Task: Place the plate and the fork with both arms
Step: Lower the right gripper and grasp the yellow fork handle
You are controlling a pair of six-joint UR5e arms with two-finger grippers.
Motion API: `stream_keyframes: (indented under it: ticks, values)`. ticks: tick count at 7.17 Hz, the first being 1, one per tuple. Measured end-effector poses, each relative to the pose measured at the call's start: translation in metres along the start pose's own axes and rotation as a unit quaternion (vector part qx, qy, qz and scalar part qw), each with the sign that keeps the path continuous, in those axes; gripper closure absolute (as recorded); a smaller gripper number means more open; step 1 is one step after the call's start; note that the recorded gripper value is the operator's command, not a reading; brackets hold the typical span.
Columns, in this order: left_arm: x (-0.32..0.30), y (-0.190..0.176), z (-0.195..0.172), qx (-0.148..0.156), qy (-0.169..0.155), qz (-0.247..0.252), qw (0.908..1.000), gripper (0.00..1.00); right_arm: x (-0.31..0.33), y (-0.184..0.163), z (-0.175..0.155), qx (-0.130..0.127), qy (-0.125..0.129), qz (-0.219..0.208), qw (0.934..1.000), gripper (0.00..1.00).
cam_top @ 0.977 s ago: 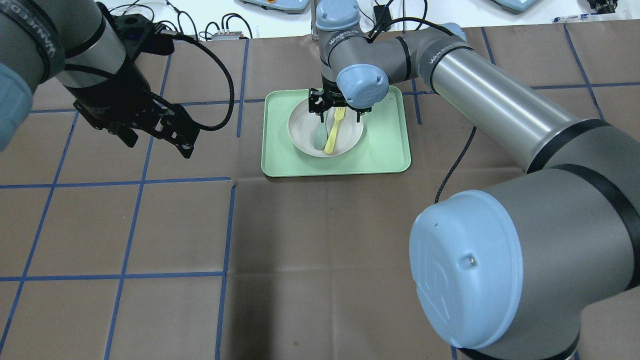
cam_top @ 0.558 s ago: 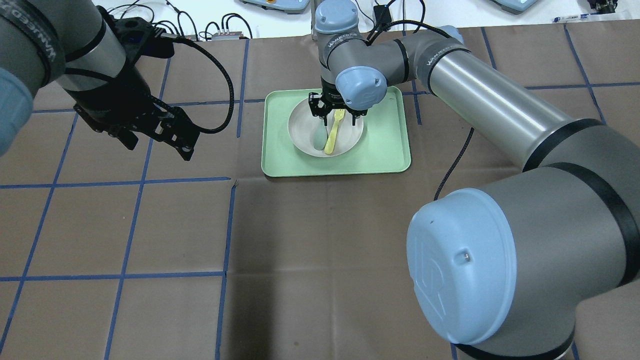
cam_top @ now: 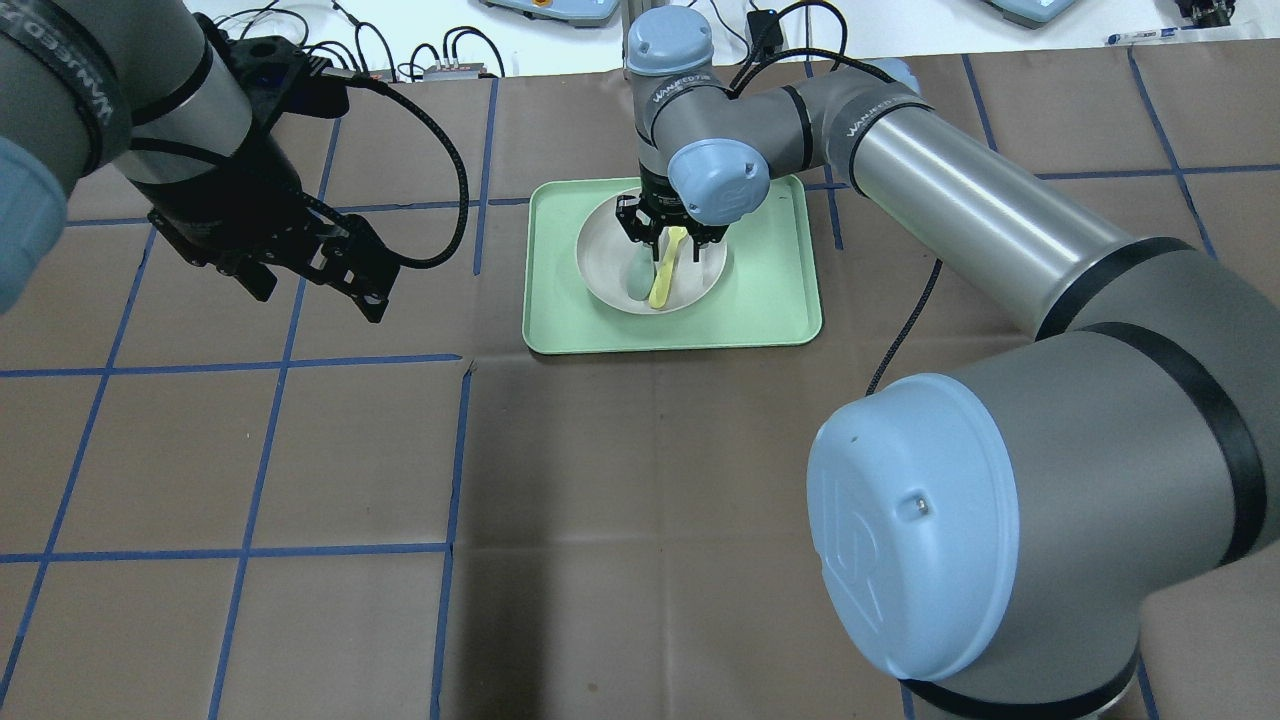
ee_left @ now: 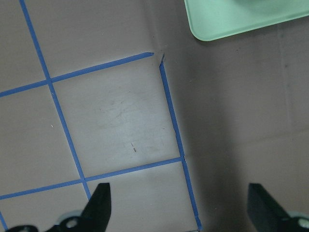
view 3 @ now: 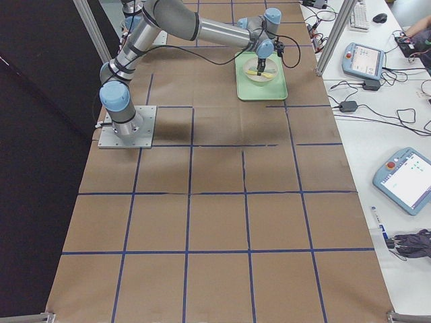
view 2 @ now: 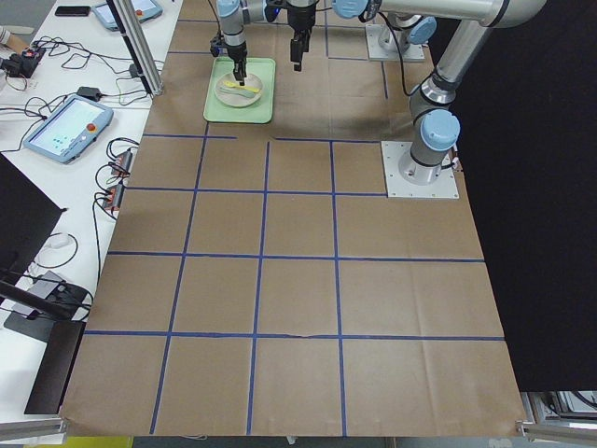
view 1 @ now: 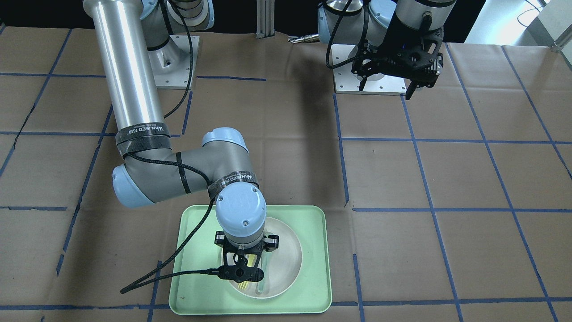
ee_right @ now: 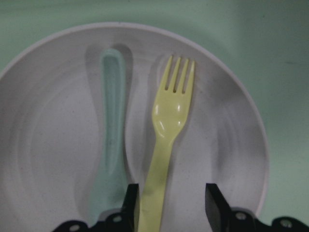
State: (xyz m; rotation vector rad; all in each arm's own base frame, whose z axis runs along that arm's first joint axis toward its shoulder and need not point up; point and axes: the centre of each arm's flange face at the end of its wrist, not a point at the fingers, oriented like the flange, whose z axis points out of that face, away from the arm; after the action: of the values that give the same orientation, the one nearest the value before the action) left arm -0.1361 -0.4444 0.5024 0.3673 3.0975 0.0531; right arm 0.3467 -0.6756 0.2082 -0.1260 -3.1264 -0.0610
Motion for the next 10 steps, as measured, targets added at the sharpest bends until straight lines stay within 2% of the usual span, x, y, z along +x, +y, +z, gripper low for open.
stream_keyframes:
  ticks: [9, 10]
  values:
    - [0.000, -0.001, 0.002, -0.002, 0.001, 0.000, 1.0000, 0.00, -0.005, -0.001, 0.018, -0.009, -0.001, 0.001, 1.0000, 0.47]
    - [0.000, -0.002, 0.002, -0.002, 0.001, 0.001, 1.0000, 0.00, -0.006, -0.001, 0.021, -0.010, 0.000, 0.001, 0.9999, 0.50]
